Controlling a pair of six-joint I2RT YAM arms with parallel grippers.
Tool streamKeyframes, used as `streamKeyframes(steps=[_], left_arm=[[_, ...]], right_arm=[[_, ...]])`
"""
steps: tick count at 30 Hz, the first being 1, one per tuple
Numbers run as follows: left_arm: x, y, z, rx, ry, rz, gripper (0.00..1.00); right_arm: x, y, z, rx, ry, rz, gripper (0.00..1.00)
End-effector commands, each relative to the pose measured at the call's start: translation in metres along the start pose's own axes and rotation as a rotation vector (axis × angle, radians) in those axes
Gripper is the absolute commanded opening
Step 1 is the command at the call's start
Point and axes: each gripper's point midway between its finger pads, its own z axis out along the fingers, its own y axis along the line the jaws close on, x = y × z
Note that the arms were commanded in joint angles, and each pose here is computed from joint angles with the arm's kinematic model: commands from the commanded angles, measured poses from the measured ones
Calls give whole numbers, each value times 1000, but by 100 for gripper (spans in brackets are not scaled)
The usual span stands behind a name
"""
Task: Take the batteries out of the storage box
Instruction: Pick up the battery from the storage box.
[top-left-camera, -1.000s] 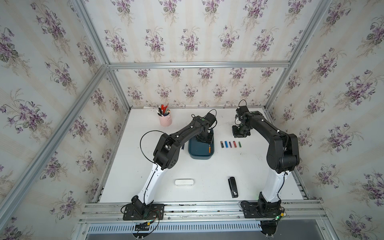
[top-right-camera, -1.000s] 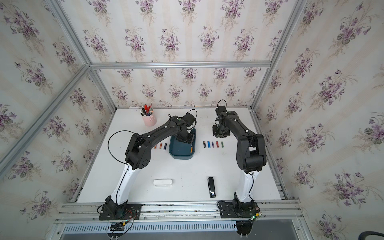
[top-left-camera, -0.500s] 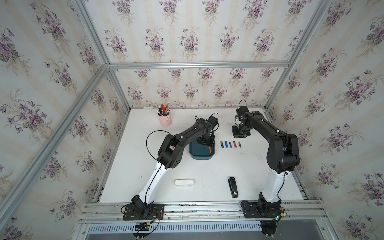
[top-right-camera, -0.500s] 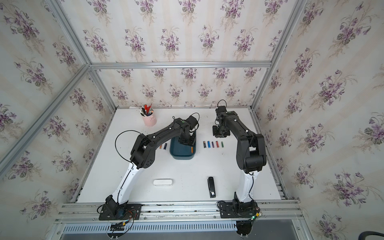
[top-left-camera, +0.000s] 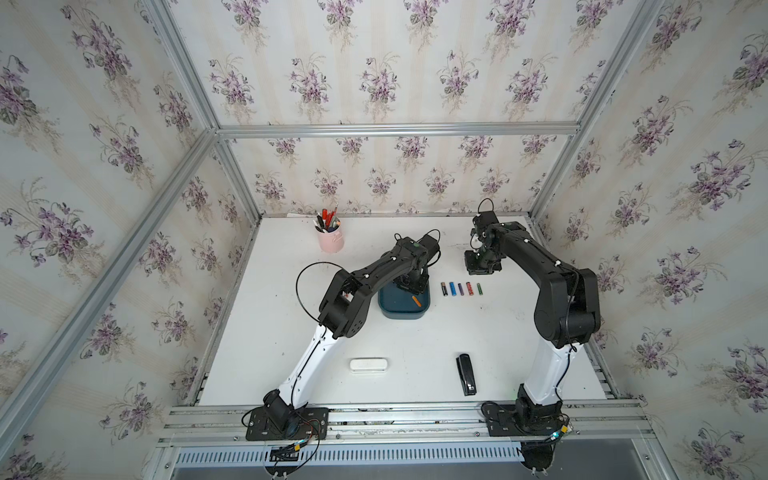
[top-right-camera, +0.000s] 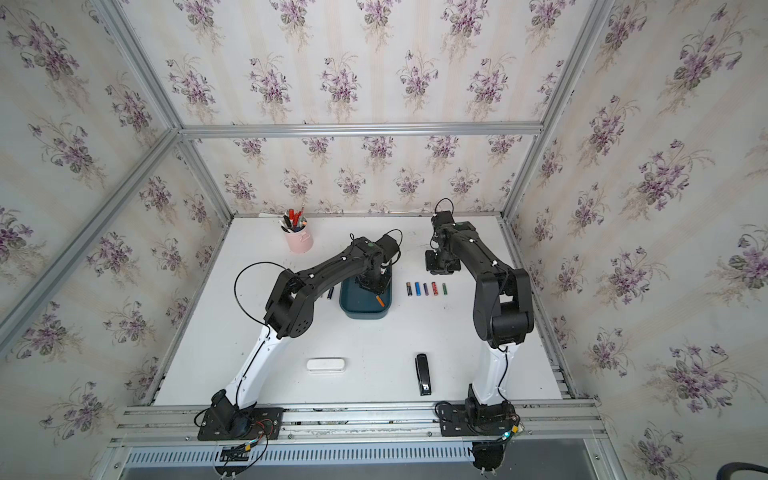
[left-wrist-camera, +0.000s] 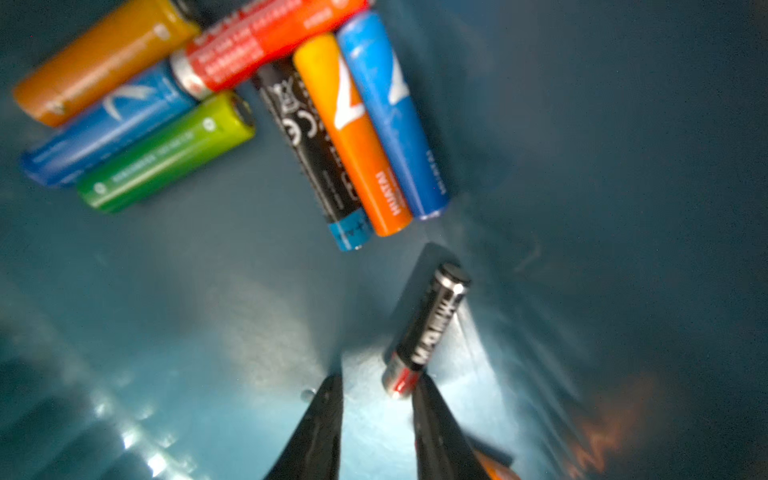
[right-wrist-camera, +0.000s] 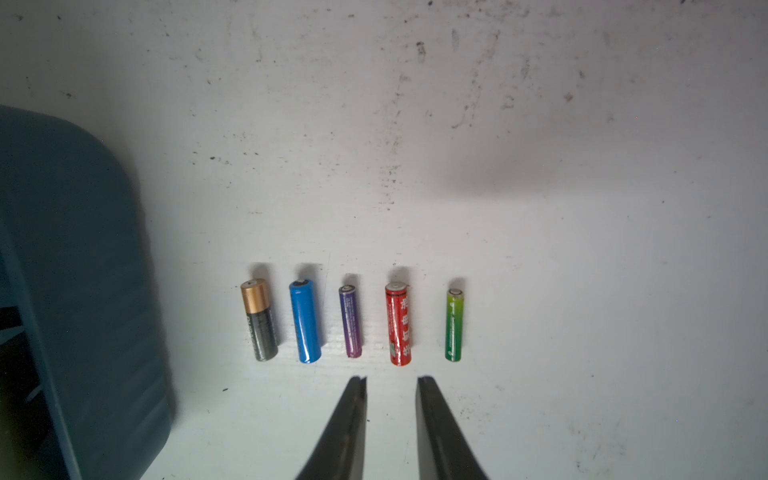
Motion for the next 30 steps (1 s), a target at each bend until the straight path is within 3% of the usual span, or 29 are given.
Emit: streamKeyframes(steps=[1,4,11,30], left_arm=[[13,2,7,0,61,13,29],[12,2,7,3,62,10,28],[-2,1,-6,22,-5,10,39],[-26,-11,5,138,-48,-22,39]], right_arm=[[3,-3,-3,12,5,2,26],[4,-2,-2,10,8,1,26],[2,-2,-4,12,4,0,26],[-2,-3,-4,16,8,-5,26]])
